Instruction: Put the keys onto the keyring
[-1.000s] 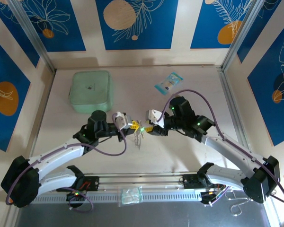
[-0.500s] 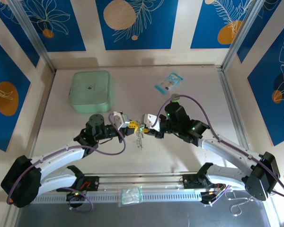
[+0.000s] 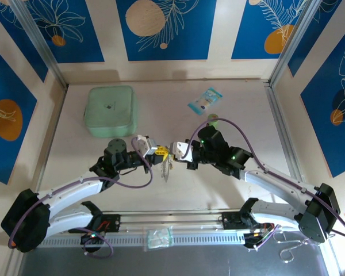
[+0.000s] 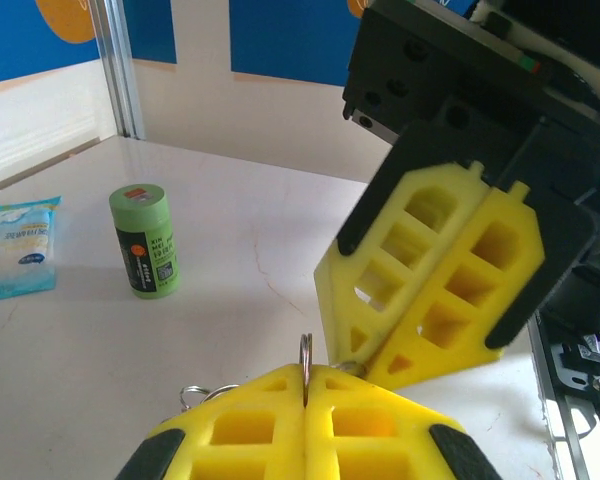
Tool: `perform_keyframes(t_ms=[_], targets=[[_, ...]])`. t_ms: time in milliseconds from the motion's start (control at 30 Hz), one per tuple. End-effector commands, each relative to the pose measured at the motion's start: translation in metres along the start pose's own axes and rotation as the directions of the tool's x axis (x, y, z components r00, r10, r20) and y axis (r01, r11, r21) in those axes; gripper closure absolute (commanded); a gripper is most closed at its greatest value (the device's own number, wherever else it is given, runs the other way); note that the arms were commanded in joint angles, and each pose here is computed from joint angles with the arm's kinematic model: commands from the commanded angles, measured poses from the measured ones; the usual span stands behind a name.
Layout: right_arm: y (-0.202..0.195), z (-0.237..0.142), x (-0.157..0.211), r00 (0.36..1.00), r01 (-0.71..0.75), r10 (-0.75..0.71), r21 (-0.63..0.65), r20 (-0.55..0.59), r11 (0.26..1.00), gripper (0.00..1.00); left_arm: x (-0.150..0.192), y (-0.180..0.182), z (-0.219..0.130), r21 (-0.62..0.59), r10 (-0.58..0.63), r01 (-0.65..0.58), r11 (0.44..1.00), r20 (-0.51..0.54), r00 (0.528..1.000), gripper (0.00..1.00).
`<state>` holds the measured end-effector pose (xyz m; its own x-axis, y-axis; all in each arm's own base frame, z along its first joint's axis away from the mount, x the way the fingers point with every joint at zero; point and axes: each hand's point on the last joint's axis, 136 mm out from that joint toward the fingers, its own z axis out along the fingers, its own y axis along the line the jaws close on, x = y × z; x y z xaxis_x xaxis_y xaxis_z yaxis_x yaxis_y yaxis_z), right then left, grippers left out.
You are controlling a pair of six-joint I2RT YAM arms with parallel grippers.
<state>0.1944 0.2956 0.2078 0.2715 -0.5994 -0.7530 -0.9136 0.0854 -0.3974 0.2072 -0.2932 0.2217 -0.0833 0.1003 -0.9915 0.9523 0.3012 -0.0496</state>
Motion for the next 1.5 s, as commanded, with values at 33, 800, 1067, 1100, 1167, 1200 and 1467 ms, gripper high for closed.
perform_keyframes(t_ms=[33,800,1067,1100,1167,1200,1467], targets=[[0.003,0.000,-0.008,0.997,0.067,-0.067,0.001,0.031,0.998,0.96,-0.038,-0.004,0.000,0.003,0.063,-0.063,0.998,0.107,0.992,1.00],[-0.005,-0.028,-0.026,0.912,-0.283,0.346,-0.277,0.218,0.918,0.76,-0.027,-0.029,0.000,0.119,0.204,-0.224,0.967,0.162,0.966,1.00],[-0.008,-0.024,-0.025,0.908,-0.293,0.354,-0.265,0.224,0.919,0.78,-0.026,-0.035,0.001,0.156,0.194,-0.221,0.963,0.168,0.966,1.00],[-0.008,-0.024,-0.025,0.907,-0.294,0.357,-0.269,0.223,0.917,0.80,-0.026,-0.035,0.001,0.158,0.196,-0.223,0.962,0.170,0.966,1.00],[-0.007,-0.025,-0.026,0.906,-0.292,0.358,-0.278,0.226,0.915,0.85,-0.027,-0.035,0.001,0.158,0.198,-0.225,0.961,0.172,0.965,1.00],[-0.006,-0.025,-0.027,0.906,-0.291,0.359,-0.284,0.226,0.914,0.90,-0.027,-0.035,0.001,0.156,0.202,-0.229,0.961,0.174,0.964,1.00],[-0.003,-0.032,-0.030,0.922,-0.260,0.327,-0.297,0.206,0.919,1.00,-0.022,-0.018,0.004,0.067,0.200,-0.205,0.976,0.074,0.977,0.78]])
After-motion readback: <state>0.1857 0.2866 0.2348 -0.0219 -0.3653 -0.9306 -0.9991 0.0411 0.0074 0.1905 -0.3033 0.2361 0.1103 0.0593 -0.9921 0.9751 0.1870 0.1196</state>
